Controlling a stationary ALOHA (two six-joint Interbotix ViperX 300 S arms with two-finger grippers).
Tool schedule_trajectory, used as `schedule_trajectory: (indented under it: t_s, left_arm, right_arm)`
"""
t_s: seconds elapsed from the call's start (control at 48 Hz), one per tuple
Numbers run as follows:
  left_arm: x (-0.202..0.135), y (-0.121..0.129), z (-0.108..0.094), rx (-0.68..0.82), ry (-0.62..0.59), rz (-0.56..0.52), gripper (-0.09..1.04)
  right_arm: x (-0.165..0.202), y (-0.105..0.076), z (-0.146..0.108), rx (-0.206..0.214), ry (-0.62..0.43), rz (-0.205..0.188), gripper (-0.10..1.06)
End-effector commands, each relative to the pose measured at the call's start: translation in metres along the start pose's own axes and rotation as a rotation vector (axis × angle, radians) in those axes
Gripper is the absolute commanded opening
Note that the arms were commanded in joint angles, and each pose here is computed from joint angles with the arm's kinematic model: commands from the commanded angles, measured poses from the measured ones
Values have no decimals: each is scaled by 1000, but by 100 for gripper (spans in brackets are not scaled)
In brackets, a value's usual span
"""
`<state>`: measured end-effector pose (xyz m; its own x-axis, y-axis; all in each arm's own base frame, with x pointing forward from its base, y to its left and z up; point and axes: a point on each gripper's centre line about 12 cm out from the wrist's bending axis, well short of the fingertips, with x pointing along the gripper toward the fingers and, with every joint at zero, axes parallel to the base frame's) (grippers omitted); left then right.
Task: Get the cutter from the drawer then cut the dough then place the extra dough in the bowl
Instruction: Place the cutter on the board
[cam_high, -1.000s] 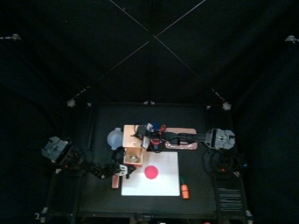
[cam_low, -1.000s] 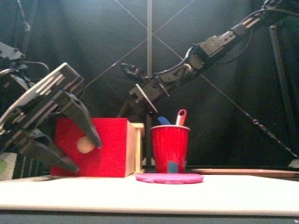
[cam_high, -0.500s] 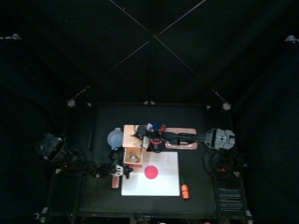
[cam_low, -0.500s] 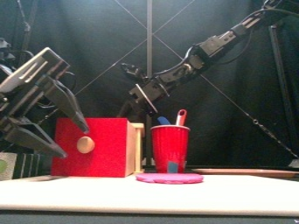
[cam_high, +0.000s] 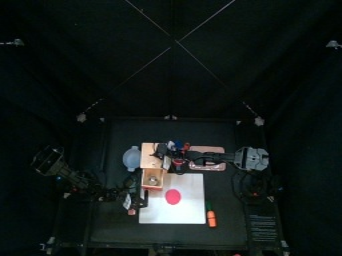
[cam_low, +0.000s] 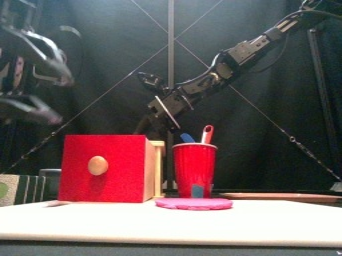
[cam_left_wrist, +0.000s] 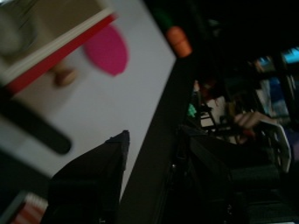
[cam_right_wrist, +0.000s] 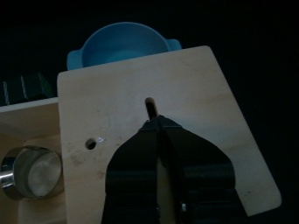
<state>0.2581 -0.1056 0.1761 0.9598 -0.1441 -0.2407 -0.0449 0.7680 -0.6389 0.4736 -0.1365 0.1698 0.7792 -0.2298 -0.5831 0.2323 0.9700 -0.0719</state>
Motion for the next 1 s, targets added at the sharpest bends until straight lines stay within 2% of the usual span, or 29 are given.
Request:
schedule_trajectory:
  t_s: [0.021,0.208,0.312,0.417,0.521,0.708,0.854,1.0]
  left_arm:
    - [-2,-3,20,142,-115,-70,83]
    - [-14,5,36,311,-230,-105,83]
    - [-24,3,45,359,-296,-133,83]
    - [-34,5,51,397,-330,-139,83]
    - [-46,11,54,426,-354,-129,83]
    - [-59,22,59,422,-391,-94,83]
    - [-63,33,64,422,-412,-47,83]
    - [-67,45,60,458,-397,-11,83]
  right_arm:
    - [-14,10,23,-9,-38,15,2]
    - [-34,38,45,-42,-40,59,3]
    - [-43,51,51,-45,-42,82,4]
    - [-54,66,58,-42,-56,113,16]
    - [-61,74,60,-35,-58,131,35]
    - [-60,77,56,6,-37,144,63]
    - [-53,80,51,19,-17,151,68]
    - [-46,92,47,1,5,168,72]
